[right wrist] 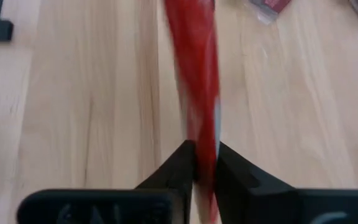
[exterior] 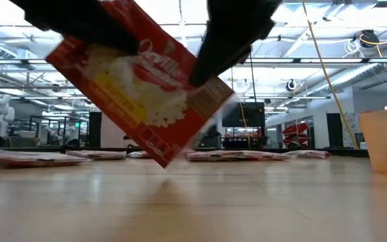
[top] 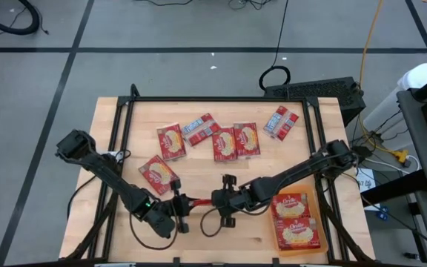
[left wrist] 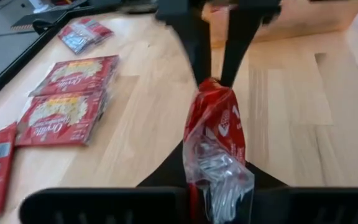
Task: Sort popcorn bags into baskets
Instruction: Put the popcorn pack into the orange bin
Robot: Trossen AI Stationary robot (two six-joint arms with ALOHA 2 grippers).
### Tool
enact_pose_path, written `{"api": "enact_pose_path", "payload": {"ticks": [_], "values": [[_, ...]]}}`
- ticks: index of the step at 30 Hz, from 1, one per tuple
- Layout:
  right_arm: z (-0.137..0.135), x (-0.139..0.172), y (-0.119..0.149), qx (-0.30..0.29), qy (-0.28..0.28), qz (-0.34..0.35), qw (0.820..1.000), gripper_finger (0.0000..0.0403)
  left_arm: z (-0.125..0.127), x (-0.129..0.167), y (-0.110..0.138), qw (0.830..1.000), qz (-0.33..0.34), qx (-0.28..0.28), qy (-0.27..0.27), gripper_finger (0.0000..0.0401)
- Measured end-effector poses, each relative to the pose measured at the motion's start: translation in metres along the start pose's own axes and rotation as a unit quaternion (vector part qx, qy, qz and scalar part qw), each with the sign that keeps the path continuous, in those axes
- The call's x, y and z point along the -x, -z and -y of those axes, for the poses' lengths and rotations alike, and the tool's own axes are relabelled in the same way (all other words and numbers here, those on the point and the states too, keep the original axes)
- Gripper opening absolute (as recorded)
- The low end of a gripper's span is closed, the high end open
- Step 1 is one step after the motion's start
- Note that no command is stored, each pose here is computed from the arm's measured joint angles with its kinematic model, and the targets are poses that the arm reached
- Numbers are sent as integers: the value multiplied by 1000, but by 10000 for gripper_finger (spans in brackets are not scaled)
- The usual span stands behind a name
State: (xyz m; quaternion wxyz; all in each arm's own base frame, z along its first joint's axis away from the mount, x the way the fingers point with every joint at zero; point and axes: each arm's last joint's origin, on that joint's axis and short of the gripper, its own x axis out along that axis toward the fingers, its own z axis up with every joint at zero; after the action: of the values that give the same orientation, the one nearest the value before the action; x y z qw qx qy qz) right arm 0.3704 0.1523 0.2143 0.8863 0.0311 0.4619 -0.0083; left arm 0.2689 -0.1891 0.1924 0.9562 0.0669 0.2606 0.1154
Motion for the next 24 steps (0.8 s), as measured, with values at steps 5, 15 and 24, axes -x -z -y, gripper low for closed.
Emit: {"api": "enact_pose_path", "payload": {"ticks": [5, 15, 24], "values": [[-11, 12, 6, 10, 29, 10, 999, 85, -4, 17, 9, 1000, 17, 6, -5, 28], [-32, 22, 13, 2, 77, 58, 995, 126, -3, 41, 42, 988, 138, 58, 50, 30], [-37, 25, 14, 12, 122, 95, 988, 132, -16, 48, 54, 970, 225, 48, 81, 22]]}}
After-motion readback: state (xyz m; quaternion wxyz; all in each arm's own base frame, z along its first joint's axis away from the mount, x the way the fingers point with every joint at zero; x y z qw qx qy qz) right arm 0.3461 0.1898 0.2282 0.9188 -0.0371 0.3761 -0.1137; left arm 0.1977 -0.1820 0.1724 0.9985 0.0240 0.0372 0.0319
